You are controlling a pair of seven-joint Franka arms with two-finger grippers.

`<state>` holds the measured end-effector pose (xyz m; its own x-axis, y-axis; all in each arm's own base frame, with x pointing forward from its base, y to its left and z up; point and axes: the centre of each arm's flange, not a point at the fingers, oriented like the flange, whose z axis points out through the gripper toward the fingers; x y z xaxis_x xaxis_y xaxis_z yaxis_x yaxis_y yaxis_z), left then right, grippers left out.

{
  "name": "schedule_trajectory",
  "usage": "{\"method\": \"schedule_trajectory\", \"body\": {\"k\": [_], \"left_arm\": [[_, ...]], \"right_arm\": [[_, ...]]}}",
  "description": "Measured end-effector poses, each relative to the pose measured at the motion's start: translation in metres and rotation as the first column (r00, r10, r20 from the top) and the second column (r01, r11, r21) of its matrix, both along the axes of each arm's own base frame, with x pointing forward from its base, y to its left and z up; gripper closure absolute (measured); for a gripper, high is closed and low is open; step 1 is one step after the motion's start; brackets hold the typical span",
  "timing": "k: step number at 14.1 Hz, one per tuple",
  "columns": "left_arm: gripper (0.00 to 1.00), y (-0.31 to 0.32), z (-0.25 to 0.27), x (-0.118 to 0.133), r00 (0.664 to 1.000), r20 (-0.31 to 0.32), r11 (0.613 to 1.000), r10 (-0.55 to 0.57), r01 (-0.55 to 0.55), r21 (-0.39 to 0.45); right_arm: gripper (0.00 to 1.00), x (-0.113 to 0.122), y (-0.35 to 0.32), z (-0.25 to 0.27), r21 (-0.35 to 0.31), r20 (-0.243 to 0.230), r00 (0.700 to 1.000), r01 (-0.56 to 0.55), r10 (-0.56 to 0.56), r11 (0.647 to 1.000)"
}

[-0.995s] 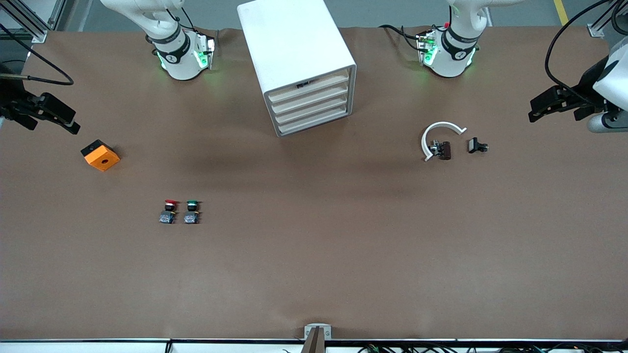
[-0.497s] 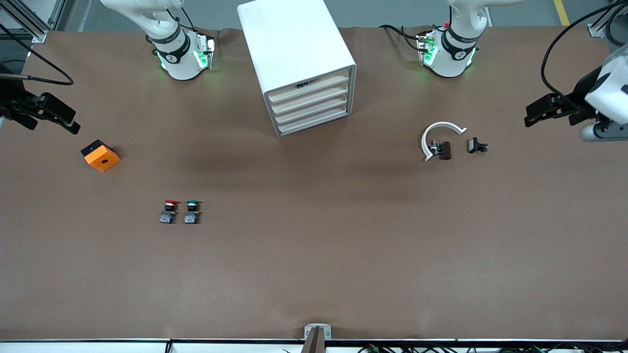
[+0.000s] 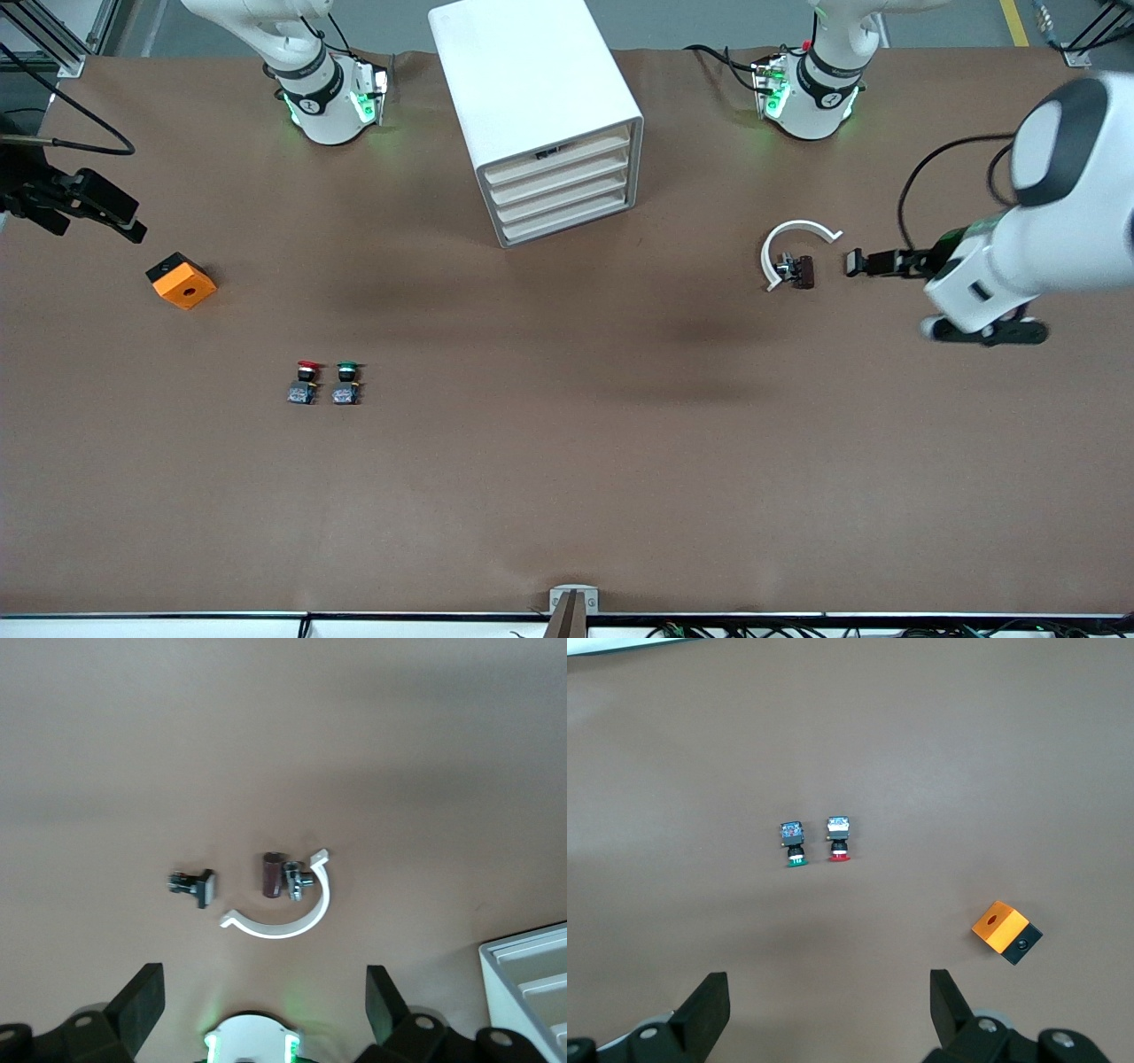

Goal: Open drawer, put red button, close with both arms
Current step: 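Grip the top drawer with the left gripper while the right gripper reaches the red button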

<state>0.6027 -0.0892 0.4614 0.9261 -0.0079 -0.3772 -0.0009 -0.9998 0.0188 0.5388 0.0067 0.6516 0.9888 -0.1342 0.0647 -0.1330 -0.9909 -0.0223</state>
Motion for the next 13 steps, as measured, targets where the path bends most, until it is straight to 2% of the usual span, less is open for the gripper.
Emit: {"method": "schedule_trajectory", "body": {"k": [3, 5, 7, 10, 12, 13], "left_arm": [[0.00, -0.021, -0.064, 0.012, 0.978, -0.105, 0.983, 0.183, -0.185, -0.010], [0.00, -0.057, -0.093, 0.010, 0.935, -0.143, 0.946, 0.324, -0.316, 0.079], [0.00, -0.109, -0.115, -0.001, 0.879, -0.140, 0.883, 0.456, -0.426, 0.199], [0.00, -0.185, -0.154, -0.018, 0.747, -0.106, 0.734, 0.657, -0.600, 0.319], [0.00, -0.224, -0.183, -0.032, 0.628, -0.093, 0.607, 0.773, -0.688, 0.398], [0.00, -0.239, -0.195, -0.039, 0.555, -0.090, 0.532, 0.827, -0.721, 0.443]], "right_arm": [[0.00, 0.002, 0.002, -0.003, 0.000, -0.006, 1.000, -0.003, 0.003, 1.000], [0.00, 0.004, 0.005, -0.007, 0.000, -0.013, 1.000, -0.009, 0.009, 1.000], [0.00, 0.007, 0.006, -0.012, 0.000, -0.023, 1.000, -0.012, 0.012, 1.000], [0.00, 0.012, 0.007, -0.020, 0.002, -0.036, 0.999, -0.013, 0.014, 1.000], [0.00, 0.017, 0.012, -0.029, 0.003, -0.051, 0.998, -0.024, 0.024, 1.000], [0.00, 0.019, 0.021, -0.034, 0.004, -0.063, 0.997, -0.040, 0.040, 0.999]]}}
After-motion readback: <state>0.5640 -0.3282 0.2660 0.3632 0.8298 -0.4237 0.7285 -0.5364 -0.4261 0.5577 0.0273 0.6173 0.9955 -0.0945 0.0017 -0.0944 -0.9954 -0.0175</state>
